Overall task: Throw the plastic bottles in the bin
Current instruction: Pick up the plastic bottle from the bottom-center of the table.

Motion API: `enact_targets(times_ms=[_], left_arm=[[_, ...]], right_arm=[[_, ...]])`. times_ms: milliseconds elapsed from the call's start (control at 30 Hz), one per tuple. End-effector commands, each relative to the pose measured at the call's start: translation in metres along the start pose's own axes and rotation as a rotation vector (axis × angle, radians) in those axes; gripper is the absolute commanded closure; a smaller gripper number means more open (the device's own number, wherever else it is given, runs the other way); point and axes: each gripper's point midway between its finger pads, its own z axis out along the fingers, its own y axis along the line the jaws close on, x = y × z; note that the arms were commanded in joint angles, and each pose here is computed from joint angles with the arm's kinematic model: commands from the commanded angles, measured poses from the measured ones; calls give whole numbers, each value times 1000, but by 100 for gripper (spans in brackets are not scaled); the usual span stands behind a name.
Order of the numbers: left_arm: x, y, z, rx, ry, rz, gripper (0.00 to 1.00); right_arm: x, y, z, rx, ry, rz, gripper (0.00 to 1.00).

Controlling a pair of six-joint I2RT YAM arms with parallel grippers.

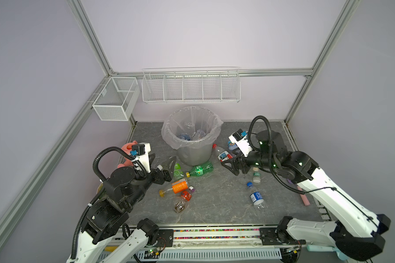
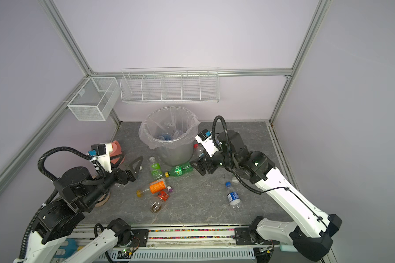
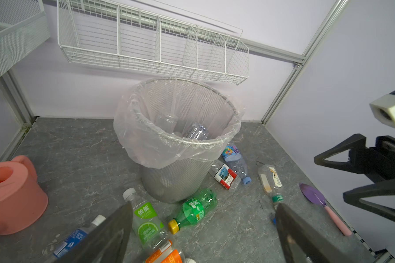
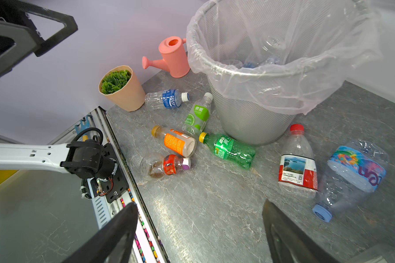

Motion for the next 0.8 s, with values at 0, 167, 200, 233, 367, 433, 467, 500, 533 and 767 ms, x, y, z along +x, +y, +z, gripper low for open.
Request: enact_targets(times_ms=[0, 167, 200, 233, 367, 433, 467, 500, 533, 767], left_arm=[[9, 21, -9, -95, -3, -48, 3], [21, 36, -17, -153, 1, -74, 3], [24, 38, -17, -163, 9, -77, 3], [27, 40, -17, -173, 17, -80, 3], [32, 44, -18, -195, 31, -83, 4], [31, 46, -19, -204, 26, -85, 4], [32, 47, -20, -209, 25, -85, 4], [31, 48, -20, -213, 23, -85, 4], [31, 49, -21, -216, 20, -85, 4], [30, 52, -26, -227, 12, -89, 4]], right_arm=[[4, -1, 13, 53, 50, 0, 12], [12, 11, 41, 79, 98, 32, 12], [13, 14, 47, 88, 104, 40, 12], [14, 17, 53, 92, 111, 47, 12], [18, 23, 72, 145, 140, 101, 12], [20, 24, 80, 188, 151, 138, 12], [21, 25, 83, 204, 153, 156, 12], [22, 26, 86, 217, 155, 174, 12], [23, 26, 88, 229, 155, 197, 12], [37, 45, 109, 244, 174, 319, 12]])
